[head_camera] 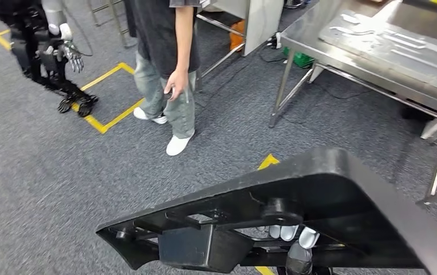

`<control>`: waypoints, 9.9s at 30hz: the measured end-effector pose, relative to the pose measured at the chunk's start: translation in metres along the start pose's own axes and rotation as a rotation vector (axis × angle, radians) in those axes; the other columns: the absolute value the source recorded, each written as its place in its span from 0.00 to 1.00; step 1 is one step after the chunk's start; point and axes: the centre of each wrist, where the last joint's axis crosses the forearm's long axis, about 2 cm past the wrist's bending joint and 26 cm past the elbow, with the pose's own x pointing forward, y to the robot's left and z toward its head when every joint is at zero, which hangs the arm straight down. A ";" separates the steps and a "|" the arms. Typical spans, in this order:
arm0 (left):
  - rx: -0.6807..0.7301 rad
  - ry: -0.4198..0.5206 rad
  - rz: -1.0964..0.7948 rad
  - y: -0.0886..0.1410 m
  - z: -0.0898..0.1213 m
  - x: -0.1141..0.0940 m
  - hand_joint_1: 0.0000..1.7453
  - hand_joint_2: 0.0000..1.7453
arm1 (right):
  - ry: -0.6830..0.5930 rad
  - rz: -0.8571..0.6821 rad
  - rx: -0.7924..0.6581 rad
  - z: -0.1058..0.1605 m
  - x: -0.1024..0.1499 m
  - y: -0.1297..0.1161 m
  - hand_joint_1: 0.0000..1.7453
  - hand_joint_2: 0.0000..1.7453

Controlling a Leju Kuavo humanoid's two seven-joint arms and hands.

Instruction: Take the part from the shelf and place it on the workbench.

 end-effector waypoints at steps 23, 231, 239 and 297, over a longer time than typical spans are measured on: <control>-0.020 -0.013 0.029 -0.010 0.000 0.004 0.00 0.00 | 0.004 0.039 -0.031 0.001 0.001 -0.002 0.91 1.00; -0.069 -0.087 0.162 -0.012 0.003 -0.006 0.00 0.00 | 0.216 0.263 -0.100 0.024 -0.007 -0.041 0.91 1.00; -0.074 -0.096 0.160 -0.013 0.002 -0.001 0.00 0.00 | 0.209 0.264 -0.104 0.023 -0.007 -0.041 0.91 1.00; -0.137 -0.145 0.060 -0.008 -0.002 0.011 0.00 0.00 | 0.123 1.248 0.292 -0.156 0.009 -0.186 0.91 1.00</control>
